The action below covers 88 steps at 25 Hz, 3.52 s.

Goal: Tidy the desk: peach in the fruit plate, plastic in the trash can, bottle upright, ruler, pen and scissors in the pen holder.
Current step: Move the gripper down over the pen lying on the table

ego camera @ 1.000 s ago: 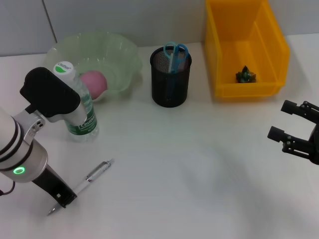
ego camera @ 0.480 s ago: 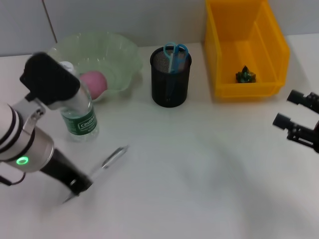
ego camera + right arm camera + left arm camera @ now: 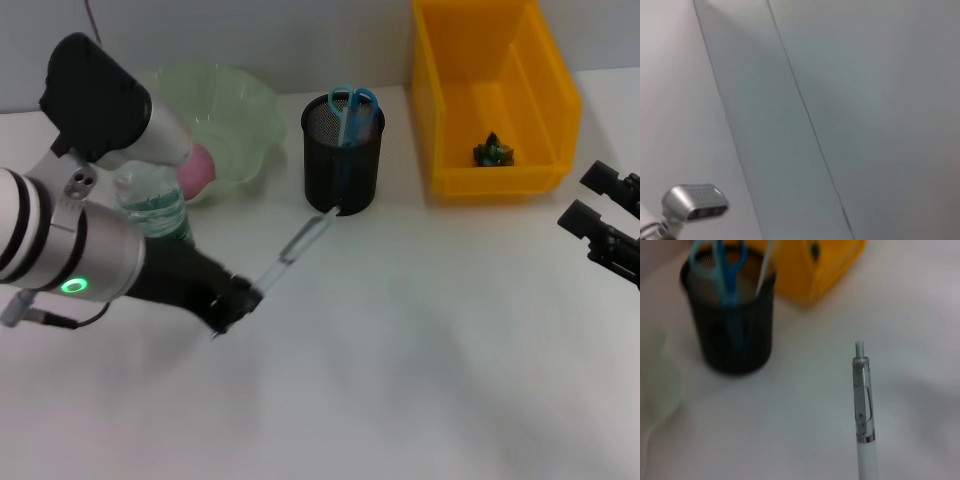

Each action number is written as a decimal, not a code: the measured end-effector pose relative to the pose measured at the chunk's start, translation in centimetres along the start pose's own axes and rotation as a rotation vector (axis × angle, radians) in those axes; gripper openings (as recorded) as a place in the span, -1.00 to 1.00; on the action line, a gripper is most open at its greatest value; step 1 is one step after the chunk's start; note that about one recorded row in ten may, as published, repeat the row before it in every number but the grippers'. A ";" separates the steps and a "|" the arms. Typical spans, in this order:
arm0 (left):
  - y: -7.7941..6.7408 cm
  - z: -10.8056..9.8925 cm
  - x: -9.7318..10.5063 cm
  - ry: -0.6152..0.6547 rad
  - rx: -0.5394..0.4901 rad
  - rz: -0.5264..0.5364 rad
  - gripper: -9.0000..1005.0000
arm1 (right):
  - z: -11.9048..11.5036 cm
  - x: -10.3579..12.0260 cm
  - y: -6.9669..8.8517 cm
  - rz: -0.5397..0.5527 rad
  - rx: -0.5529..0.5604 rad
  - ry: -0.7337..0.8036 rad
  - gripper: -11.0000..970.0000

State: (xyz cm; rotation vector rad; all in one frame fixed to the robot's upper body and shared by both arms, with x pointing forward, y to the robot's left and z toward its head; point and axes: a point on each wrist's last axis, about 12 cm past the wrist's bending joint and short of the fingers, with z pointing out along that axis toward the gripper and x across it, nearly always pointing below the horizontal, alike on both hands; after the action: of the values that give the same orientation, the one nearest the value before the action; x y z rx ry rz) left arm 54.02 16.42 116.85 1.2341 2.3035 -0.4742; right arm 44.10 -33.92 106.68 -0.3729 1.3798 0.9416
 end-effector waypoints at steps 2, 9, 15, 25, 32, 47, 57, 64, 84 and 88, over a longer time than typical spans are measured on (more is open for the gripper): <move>-0.4 0.0 -0.4 -0.050 0.012 0.025 -0.74 | 0.3 0.3 0.5 0.031 -0.021 -0.029 0.66; -1.2 0.0 -1.2 -0.191 0.042 0.110 -0.74 | 1.6 1.5 1.7 0.119 -0.059 -0.089 0.66; -1.4 0.0 -1.3 -0.250 0.054 0.129 -0.74 | 2.4 2.6 2.1 0.190 -0.025 -0.121 0.66; -1.1 0.5 -0.4 -0.224 0.057 0.111 -0.79 | -1.0 0.9 0.0 0.147 0.138 -0.118 0.66; -0.4 0.8 0.5 -0.102 -0.005 0.133 -0.78 | -3.5 -1.0 -1.2 0.098 0.189 -0.094 0.66; 1.0 3.7 -0.3 0.154 -0.032 0.088 0.09 | -3.4 -1.0 -1.3 0.092 0.187 -0.072 0.66; 0.8 3.0 -0.1 0.273 -0.071 0.063 0.30 | -3.0 -1.0 -1.5 0.089 0.183 -0.070 0.66; 0.6 3.3 -0.2 0.296 -0.066 0.065 0.30 | -3.0 -0.9 -1.5 0.085 0.185 -0.061 0.66; 0.3 4.7 0.1 0.371 -0.054 0.087 0.29 | -2.8 -0.8 -1.4 0.084 0.173 -0.049 0.66; 0.2 4.8 0.1 0.382 -0.051 0.096 0.29 | -2.9 -0.6 -1.3 0.088 0.171 -0.047 0.66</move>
State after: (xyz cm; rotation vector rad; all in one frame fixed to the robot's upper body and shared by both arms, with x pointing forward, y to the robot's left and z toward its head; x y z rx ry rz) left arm 55.27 14.15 112.77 1.5085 2.5308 -0.1533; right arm 43.22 -36.98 106.33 -0.1613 1.4311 0.8904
